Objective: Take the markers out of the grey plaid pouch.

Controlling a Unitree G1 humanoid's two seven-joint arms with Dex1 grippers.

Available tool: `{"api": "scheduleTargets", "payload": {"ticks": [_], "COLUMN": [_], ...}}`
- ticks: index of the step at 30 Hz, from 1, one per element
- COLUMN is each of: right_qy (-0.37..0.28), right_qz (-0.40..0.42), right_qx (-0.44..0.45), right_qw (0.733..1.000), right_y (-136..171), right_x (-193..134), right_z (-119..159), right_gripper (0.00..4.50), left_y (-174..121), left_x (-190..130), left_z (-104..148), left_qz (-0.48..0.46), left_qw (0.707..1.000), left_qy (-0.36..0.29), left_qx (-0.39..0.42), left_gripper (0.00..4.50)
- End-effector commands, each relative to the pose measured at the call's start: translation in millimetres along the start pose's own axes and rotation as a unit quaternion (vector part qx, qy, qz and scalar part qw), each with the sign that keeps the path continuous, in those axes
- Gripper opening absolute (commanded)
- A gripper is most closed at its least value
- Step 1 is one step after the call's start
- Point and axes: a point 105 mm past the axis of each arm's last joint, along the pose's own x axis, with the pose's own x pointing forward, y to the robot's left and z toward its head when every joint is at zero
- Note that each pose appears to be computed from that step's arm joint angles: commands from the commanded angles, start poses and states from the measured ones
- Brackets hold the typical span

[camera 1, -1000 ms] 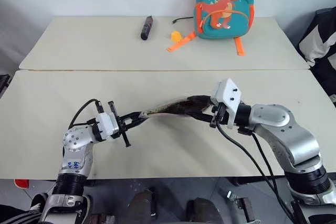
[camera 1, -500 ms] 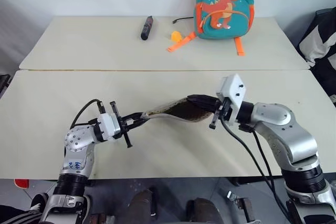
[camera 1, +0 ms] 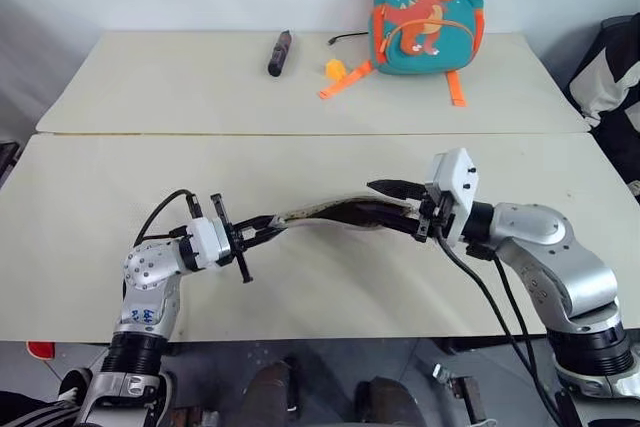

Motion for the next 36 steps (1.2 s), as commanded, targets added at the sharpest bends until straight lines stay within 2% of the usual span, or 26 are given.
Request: {"api": "scheduleTargets", "payload": {"ticks": [1,5,11,14,22,25,31,36], "right_qy": [-0.032,-0.025,0.042,0.07,0.082,0.112,0.139,0.139], "right_qz": [0.03,0.039,-0.001,0.016,0.005,0.017,0.03,0.045], "right_qx": [-0.032,-0.034,-0.098,-0.144,-0.27,-0.328,-0.365,-0.329], "right_qw": [0.999,0.998,0.994,0.987,0.959,0.938,0.92,0.933], "right_y": [11,15,3,10,0,1,-4,3], "right_x": [-9,-9,2,9,45,57,63,72], "right_z": [18,12,-15,-28,-22,-29,-39,-44], "right_gripper": [1.38,0.04,0.04,0.04,0.04,0.04,0.04,0.04], "left_y": [3,3,0,0,-10,-12,-13,-18], "left_x": [-2,-1,1,4,17,20,26,36], "left_z": [5,5,7,10,16,18,22,23], "left_qz": [0.01,0.008,-0.003,-0.007,-0.031,-0.032,-0.033,-0.039], "left_qw": [1.0,1.0,1.0,1.0,0.999,0.999,0.998,0.997], "left_qy": [-0.006,-0.007,-0.011,-0.016,-0.035,-0.04,-0.051,-0.065], "left_qx": [0.009,0.009,0.011,0.011,-0.002,-0.005,-0.008,-0.016], "left_gripper": [0.0,0.0,0.0,0.0,0.0,0.0,0.0,0.0]}}
